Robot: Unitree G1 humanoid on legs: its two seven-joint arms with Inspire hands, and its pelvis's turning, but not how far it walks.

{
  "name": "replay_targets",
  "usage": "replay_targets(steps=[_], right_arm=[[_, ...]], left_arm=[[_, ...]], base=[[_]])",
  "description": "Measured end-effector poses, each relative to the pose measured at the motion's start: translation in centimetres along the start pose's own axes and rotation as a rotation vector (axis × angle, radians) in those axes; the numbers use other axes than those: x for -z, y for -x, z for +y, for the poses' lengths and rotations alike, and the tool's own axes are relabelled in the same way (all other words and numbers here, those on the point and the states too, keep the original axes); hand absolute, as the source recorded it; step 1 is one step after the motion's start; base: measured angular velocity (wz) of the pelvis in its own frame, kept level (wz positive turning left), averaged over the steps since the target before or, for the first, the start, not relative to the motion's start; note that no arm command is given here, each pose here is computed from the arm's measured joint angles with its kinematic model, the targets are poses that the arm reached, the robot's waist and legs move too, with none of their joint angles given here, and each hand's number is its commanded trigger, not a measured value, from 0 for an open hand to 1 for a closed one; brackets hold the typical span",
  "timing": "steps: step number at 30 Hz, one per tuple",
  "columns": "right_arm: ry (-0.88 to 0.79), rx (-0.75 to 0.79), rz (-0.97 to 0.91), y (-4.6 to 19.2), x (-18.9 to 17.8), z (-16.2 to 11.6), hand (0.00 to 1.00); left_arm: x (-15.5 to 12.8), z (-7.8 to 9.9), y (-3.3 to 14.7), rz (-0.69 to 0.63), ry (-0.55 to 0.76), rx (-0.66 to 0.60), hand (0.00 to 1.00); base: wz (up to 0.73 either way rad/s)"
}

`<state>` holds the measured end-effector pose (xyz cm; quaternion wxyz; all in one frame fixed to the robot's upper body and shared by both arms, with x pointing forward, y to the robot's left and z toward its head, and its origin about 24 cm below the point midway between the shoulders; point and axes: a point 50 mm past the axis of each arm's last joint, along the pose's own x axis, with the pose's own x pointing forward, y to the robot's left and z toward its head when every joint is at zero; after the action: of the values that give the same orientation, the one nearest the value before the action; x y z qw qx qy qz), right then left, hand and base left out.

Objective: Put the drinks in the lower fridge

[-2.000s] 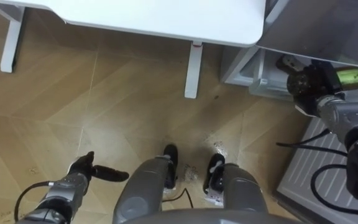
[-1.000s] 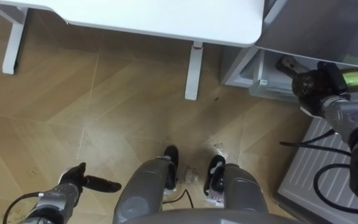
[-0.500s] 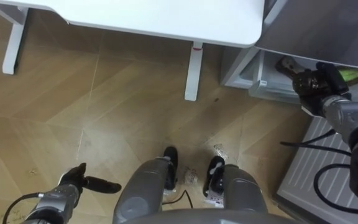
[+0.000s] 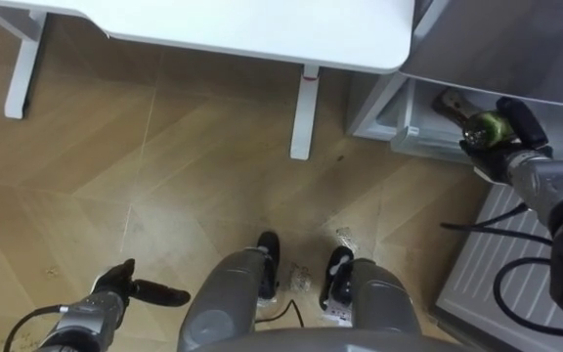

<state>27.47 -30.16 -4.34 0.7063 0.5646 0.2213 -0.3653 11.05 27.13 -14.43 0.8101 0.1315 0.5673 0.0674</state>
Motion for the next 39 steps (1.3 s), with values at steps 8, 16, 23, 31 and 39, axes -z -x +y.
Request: replay_targets(steps=[8,16,23,31,39], right_arm=[[0.007,-0.019,-0.031,0.0,-0.3,0.0,0.0],[0.009,-0.034,-0.031,0.0,-0.3,-0.1,0.0],[0.051,-0.016,-0.039,0.0,-0.5,-0.7,0.0],[0.075,-0.009,-0.073,0.3,-1.9,-0.8,0.0],[0.1,0.012,-0.117,0.6,-3.0,-3.5,0.0]], left_arm=[[0.0,0.0,0.0,-0.001,-0.001,-0.003,0.0],[0.2,0.0,0.0,0.005,-0.001,-0.002,0.0],[0.4,0.0,0.0,0.006,0.0,0.001,0.0],[1.9,0.0,0.2,0.034,0.002,0.019,0.0],[3.3,-0.1,0.5,0.062,0.014,0.02,0.0]], base=[[0.0],[0.0],[0.0],[-0.04],[-0.02]])
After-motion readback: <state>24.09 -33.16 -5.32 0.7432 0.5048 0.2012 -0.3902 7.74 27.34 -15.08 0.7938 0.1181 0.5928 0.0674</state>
